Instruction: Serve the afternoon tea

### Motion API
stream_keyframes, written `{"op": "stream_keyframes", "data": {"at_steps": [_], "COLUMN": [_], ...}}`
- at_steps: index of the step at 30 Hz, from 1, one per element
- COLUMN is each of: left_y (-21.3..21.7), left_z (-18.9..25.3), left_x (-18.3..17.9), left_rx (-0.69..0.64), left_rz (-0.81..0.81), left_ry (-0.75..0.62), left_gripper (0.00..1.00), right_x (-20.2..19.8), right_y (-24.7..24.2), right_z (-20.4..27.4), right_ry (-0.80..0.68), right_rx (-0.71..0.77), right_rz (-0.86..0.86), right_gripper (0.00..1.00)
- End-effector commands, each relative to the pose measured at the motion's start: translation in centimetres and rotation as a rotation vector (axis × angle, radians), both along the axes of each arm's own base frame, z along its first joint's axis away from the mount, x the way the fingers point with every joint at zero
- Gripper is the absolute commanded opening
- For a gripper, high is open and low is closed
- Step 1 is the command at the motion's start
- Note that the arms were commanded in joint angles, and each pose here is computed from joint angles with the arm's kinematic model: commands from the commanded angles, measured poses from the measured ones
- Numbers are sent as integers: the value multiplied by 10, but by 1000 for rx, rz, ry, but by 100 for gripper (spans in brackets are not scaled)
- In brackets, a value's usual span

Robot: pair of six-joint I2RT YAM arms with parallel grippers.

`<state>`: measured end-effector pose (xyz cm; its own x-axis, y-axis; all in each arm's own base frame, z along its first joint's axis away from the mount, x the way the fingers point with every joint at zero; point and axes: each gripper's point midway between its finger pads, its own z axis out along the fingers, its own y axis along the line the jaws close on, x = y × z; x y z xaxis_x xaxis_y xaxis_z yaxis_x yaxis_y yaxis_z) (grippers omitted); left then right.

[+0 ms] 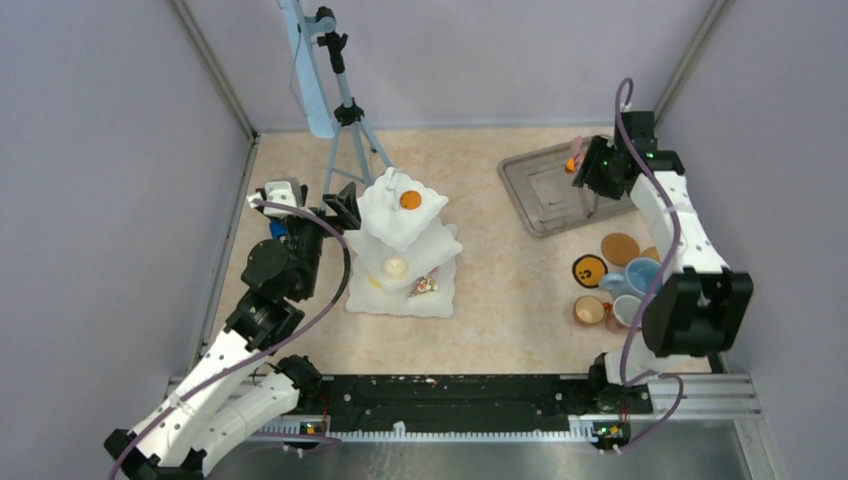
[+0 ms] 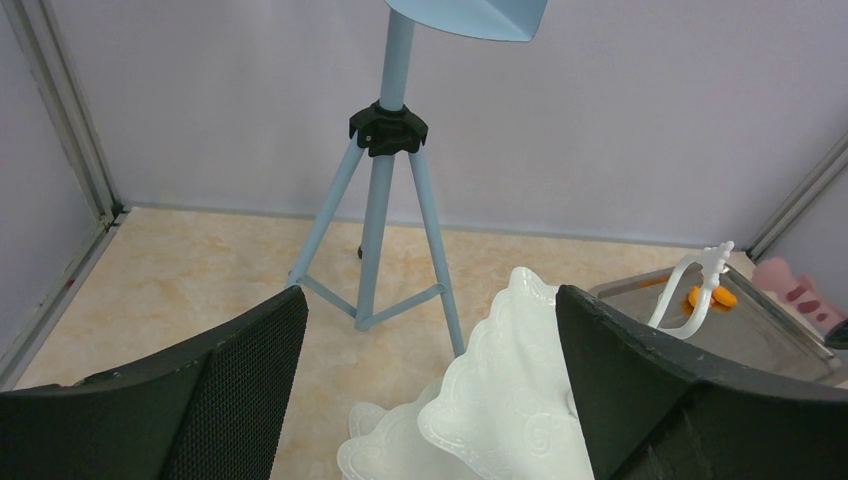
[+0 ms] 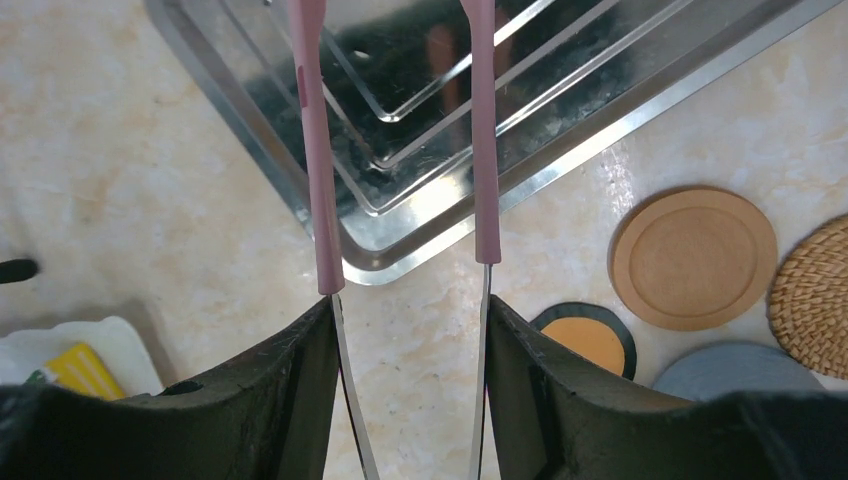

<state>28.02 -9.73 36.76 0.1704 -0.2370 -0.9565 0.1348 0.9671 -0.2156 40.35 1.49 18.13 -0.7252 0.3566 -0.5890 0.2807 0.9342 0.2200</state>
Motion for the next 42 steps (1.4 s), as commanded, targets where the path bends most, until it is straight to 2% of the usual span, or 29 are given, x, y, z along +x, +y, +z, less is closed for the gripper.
{"op": "stream_keyframes", "data": {"at_steps": [1, 13, 33, 37, 42], "left_y": [-1, -4, -5, -6, -7], "left_z": [11, 10, 9, 8, 7], "left_x": [-3, -2, 0, 0, 1], "left_rx": [-26, -29, -25, -23, -20], "left_rz": [-19, -30, -31, -32, -35], "left_ry": [-28, -24, -17, -14, -12], "left_gripper": [99, 99, 99, 99, 99], "right_x": [33, 70, 101, 108, 107], "right_y": [-8, -19, -29, -26, -25], "right_z": [-8, -70, -98, -100, -95], "right_ry": [-27, 101, 152, 154, 155], "right_rx": [-45, -107, -212, -206, -216], "right_rz": [-15, -35, -19, -5, -5], "right_gripper": [50, 52, 51, 47, 38]}}
